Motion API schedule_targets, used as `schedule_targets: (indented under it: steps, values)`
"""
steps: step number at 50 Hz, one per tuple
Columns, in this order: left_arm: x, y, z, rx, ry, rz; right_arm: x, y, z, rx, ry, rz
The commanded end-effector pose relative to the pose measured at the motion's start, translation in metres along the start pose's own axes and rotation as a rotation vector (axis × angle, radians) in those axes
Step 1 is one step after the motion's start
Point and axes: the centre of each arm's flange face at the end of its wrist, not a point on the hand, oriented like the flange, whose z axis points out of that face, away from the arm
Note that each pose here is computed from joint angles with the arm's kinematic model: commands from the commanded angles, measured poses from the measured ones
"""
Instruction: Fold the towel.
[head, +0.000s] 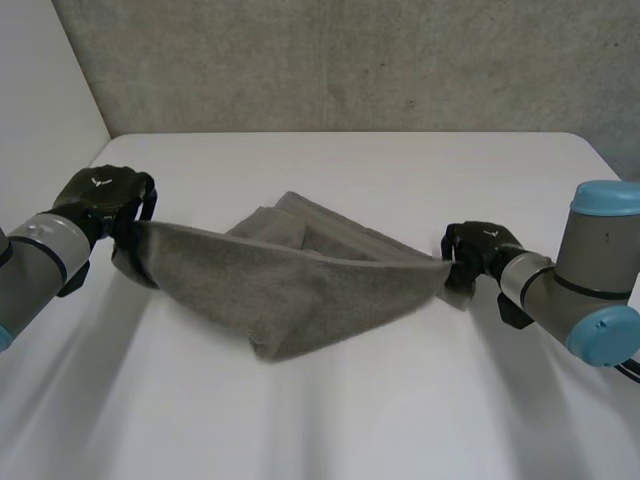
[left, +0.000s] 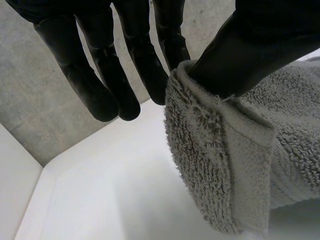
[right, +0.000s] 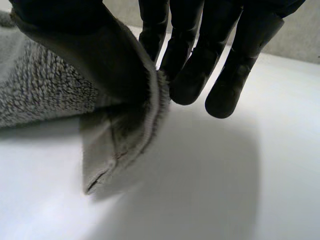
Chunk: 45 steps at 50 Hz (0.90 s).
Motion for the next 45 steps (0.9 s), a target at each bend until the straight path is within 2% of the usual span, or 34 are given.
schedule_targets:
  steps: [1, 2, 3, 4, 5, 7, 8, 10, 13, 17, 18, 19, 21, 24, 27, 29, 35, 37, 38, 40, 41, 42, 43, 45]
  values:
    - [-0.008, -0.034, -0.007, 0.12, -0.031, -0.021, -0.001, -0.08, -0.03, 0.21, 0.016, -0.059]
    - [-0.012, -0.05, -0.012, 0.172, -0.043, -0.043, -0.003, -0.107, -0.046, 0.287, 0.02, -0.091]
    - [-0.012, -0.05, -0.012, 0.173, -0.043, -0.043, -0.004, -0.107, -0.046, 0.287, 0.02, -0.091]
    - [-0.016, -0.068, -0.017, 0.23, -0.053, -0.07, -0.008, -0.134, -0.064, 0.365, 0.021, -0.137]
    - [-0.017, -0.069, -0.017, 0.23, -0.053, -0.071, -0.008, -0.135, -0.065, 0.365, 0.021, -0.137]
    - [-0.023, -0.102, -0.026, 0.331, -0.055, -0.139, -0.015, -0.184, -0.106, 0.488, 0.026, -0.222]
    - [-0.023, -0.102, -0.026, 0.331, -0.055, -0.14, -0.015, -0.184, -0.106, 0.489, 0.026, -0.223]
    - [-0.028, -0.126, -0.036, 0.395, -0.052, -0.176, -0.014, -0.21, -0.129, 0.514, 0.042, -0.274]
    - [-0.031, -0.136, -0.041, 0.42, -0.058, -0.176, -0.015, -0.219, -0.136, 0.509, 0.049, -0.311]
    - [-0.043, -0.148, -0.048, 0.436, -0.089, -0.168, -0.019, -0.223, -0.149, 0.435, 0.104, -0.528]
    - [-0.044, -0.148, -0.047, 0.421, -0.091, -0.172, -0.019, -0.221, -0.149, 0.406, 0.127, -0.607]
    - [-0.044, -0.148, -0.047, 0.42, -0.091, -0.172, -0.019, -0.221, -0.149, 0.406, 0.128, -0.607]
    - [-0.045, -0.144, -0.044, 0.394, -0.09, -0.179, -0.02, -0.209, -0.136, 0.342, 0.158, -0.715]
    - [-0.045, -0.124, -0.027, 0.308, -0.084, -0.189, -0.022, -0.203, -0.13, 0.312, 0.171, -0.754]
    - [-0.044, -0.103, -0.012, 0.22, -0.088, -0.129, -0.028, -0.187, -0.117, 0.248, 0.176, -0.819]
    - [-0.038, -0.083, 0.004, 0.148, -0.08, -0.029, -0.03, -0.17, -0.099, 0.189, 0.171, -0.896]
    - [-0.028, -0.067, 0.028, 0.106, -0.068, 0.079, -0.045, -0.155, -0.073, 0.186, 0.141, -1.011]
    - [-0.024, -0.069, 0.046, 0.146, -0.067, 0.115, -0.052, -0.152, -0.049, 0.239, 0.17, -1.064]
    - [-0.024, -0.069, 0.046, 0.147, -0.067, 0.115, -0.052, -0.152, -0.049, 0.239, 0.171, -1.064]
    - [-0.027, -0.085, 0.059, 0.263, -0.097, 0.128, -0.054, -0.176, -0.032, 0.399, 0.278, -1.082]
    - [-0.027, -0.086, 0.059, 0.263, -0.097, 0.128, -0.054, -0.176, -0.032, 0.4, 0.278, -1.082]
    - [-0.031, -0.102, 0.063, 0.367, -0.129, 0.137, -0.055, -0.197, -0.029, 0.539, 0.349, -1.068]
    - [-0.031, -0.102, 0.063, 0.368, -0.129, 0.137, -0.055, -0.197, -0.029, 0.541, 0.349, -1.068]
    - [-0.033, -0.141, 0.061, 0.674, -0.187, 0.109, -0.059, -0.232, -0.031, 0.866, 0.484, -1.004]
